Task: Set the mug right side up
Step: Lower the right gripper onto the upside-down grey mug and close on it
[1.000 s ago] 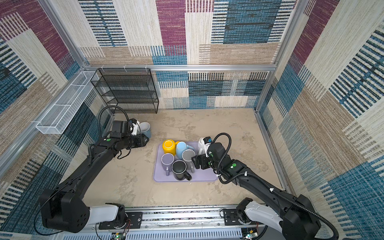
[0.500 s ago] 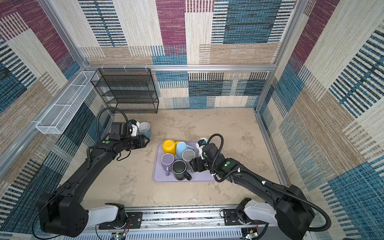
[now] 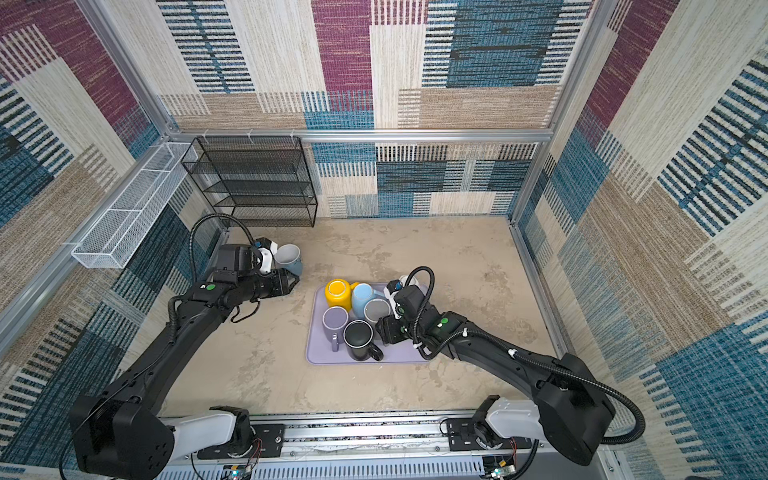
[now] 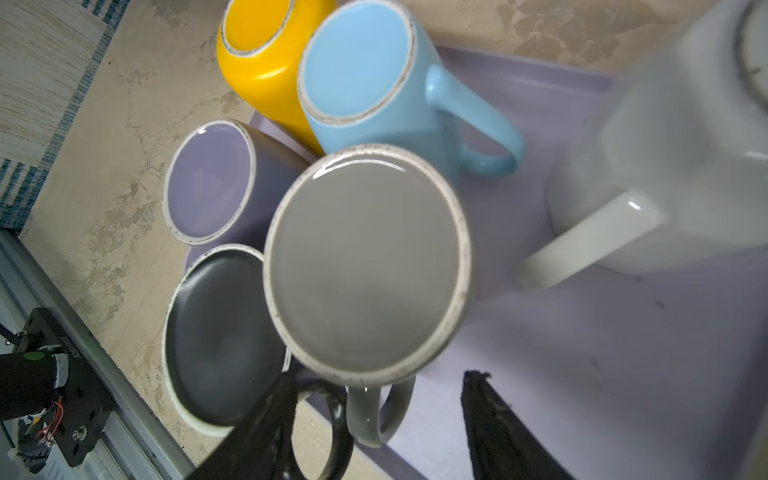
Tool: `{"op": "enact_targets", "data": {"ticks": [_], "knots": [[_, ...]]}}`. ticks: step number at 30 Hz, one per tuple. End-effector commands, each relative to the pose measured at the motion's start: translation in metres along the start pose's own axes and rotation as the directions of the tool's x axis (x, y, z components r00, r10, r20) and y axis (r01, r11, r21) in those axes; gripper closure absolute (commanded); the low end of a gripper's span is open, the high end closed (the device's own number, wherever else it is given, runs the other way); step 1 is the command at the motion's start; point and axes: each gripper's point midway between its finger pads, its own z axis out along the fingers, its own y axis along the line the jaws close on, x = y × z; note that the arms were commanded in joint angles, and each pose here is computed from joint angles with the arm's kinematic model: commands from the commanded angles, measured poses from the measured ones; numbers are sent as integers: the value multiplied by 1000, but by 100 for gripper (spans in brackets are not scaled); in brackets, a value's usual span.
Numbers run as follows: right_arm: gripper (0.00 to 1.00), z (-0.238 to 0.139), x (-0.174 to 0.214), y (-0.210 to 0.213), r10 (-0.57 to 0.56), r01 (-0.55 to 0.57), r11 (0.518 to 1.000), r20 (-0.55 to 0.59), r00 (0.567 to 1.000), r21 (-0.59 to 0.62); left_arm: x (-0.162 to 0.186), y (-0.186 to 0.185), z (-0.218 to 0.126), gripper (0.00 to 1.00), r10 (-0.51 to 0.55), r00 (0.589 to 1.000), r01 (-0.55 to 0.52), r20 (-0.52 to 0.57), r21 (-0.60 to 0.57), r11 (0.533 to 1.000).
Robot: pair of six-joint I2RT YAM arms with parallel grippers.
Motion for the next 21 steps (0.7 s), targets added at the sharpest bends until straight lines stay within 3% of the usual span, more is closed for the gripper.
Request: {"op": "enact_targets", "data": {"ticks": [1,16,21], "knots": [[36,3,0,-1,12,-12,1000,-11,1000,20,-1,-3,-2,53,-3,1000,3,3,12,1000],[54,8,3,-25,56,-46,980,-50,997,192,1,-3,-4,54,0,1000,-1,2,14,1000],[56,7,2,-26,58,-44,977,-64,996,207,0,-4,-7,55,4,1000,-4,10,12,1000]]}}
